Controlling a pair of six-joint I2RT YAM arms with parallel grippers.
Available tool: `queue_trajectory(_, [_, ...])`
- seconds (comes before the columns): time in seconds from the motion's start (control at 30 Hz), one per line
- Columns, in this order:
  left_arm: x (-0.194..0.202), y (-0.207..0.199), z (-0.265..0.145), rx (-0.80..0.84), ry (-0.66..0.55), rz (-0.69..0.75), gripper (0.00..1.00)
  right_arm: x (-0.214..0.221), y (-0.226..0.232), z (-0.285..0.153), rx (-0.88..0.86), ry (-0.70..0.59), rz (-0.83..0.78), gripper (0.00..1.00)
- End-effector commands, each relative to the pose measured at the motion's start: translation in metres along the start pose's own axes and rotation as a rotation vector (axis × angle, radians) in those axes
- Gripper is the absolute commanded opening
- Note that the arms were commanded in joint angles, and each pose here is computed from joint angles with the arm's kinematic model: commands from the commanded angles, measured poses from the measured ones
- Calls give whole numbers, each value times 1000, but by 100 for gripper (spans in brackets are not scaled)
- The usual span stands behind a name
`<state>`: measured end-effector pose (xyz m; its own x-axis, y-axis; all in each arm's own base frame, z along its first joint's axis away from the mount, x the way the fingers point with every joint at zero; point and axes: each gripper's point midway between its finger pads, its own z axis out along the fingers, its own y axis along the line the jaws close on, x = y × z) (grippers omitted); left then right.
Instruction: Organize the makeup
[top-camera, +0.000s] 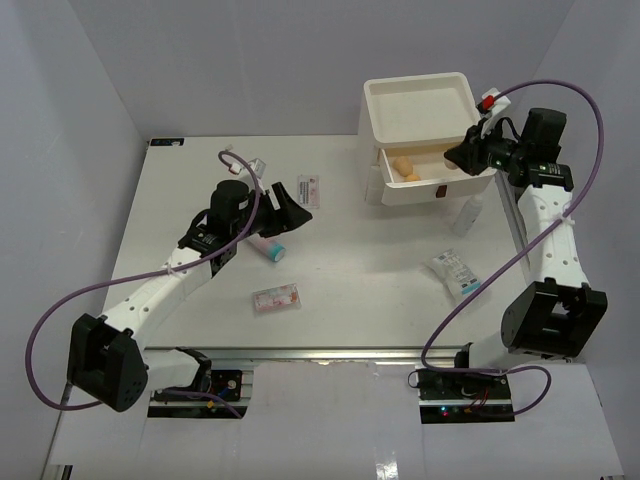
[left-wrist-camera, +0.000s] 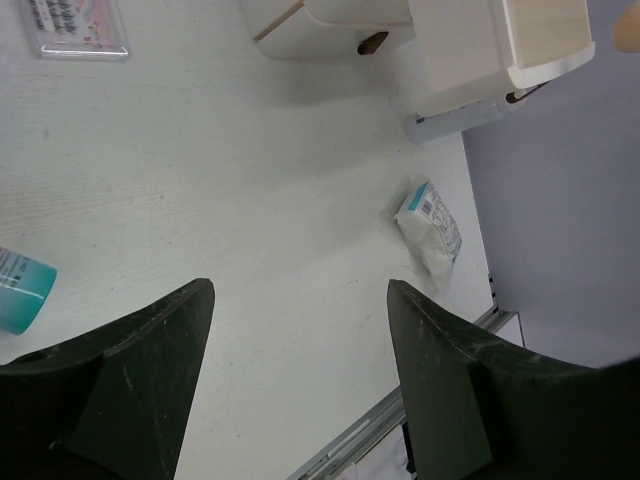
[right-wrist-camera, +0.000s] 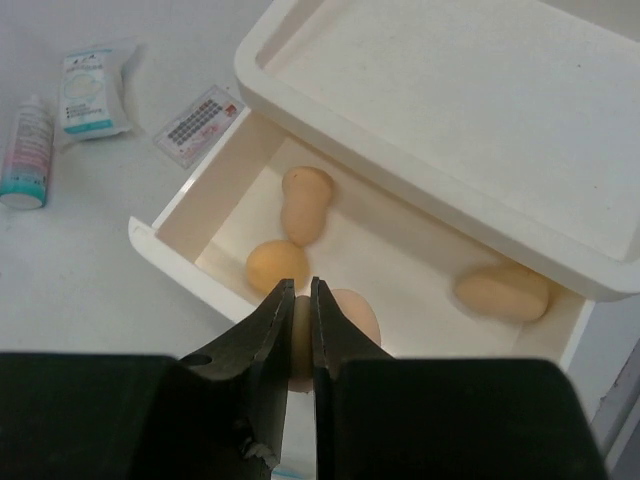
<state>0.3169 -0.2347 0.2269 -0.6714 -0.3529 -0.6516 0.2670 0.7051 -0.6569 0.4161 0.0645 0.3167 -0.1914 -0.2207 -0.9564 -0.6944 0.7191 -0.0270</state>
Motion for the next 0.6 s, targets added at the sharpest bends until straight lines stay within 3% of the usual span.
queue_trajectory(0.0, [-15,-35,1,124,-7,41,81,-24,-27,17,58,-102,20,18])
queue_trajectory(0.13, [-9,-40,6,136,10,41,81,-18,-44,33,67,-103,42,26])
queue_trajectory(0.4, [-2,-48,17,157,40,48,82,-9,-58,47,69,-89,61,61])
queue_trajectory(0.57, [-10,-56,24,173,38,64,82,-27,-40,35,25,-126,21,64])
